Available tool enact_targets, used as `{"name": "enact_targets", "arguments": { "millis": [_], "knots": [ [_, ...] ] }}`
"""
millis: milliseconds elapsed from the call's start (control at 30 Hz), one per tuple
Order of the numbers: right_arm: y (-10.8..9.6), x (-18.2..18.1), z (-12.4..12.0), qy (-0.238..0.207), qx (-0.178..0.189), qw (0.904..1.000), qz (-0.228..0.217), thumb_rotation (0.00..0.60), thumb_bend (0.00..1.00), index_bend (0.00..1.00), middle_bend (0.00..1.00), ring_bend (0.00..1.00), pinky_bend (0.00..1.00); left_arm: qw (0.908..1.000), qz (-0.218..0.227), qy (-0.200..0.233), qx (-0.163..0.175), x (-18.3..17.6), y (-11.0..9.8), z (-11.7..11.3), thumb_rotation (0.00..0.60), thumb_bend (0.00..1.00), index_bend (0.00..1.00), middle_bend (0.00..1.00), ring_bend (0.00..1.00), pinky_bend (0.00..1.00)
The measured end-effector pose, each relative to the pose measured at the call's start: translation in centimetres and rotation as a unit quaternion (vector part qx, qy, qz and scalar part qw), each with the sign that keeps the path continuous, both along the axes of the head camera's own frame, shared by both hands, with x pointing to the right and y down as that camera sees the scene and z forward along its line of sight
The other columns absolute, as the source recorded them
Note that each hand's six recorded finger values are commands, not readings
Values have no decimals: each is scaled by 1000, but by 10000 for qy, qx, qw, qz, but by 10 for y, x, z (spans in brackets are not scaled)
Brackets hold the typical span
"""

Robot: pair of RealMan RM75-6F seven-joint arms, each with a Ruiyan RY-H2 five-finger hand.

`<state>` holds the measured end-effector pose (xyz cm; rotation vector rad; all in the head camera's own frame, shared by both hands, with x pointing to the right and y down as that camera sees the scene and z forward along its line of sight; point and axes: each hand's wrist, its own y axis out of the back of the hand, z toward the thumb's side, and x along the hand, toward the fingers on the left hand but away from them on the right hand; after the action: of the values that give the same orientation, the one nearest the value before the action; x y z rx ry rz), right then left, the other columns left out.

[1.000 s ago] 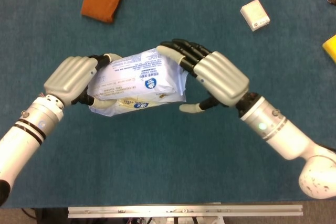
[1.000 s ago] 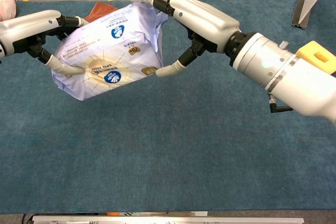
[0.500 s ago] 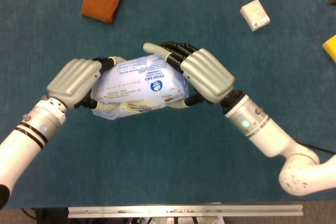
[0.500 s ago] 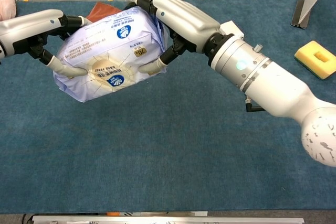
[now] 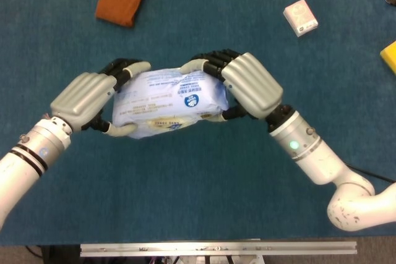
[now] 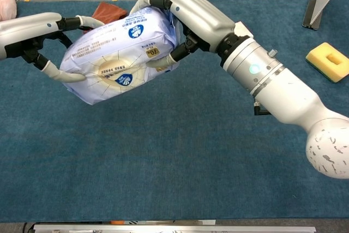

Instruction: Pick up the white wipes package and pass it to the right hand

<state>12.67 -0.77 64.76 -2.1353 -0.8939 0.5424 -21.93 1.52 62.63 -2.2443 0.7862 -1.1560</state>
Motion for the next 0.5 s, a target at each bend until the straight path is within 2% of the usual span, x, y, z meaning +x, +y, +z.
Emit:
{"name": "enact_targets", "arguments": {
  "millis": [167,500],
  "knots": [
    [-1,11,-3,-42,48,9999,84,600,599,633,580,655,775,9996,106,-226,92,-10,-2,-2,600,171,0,0,0,62],
    [5,34,-8,-166,57,9997,150,600,599,633,580,662,778,9951,138,-873,433,-37,-13,-1,600,171,0,0,0,60]
  ]
}}
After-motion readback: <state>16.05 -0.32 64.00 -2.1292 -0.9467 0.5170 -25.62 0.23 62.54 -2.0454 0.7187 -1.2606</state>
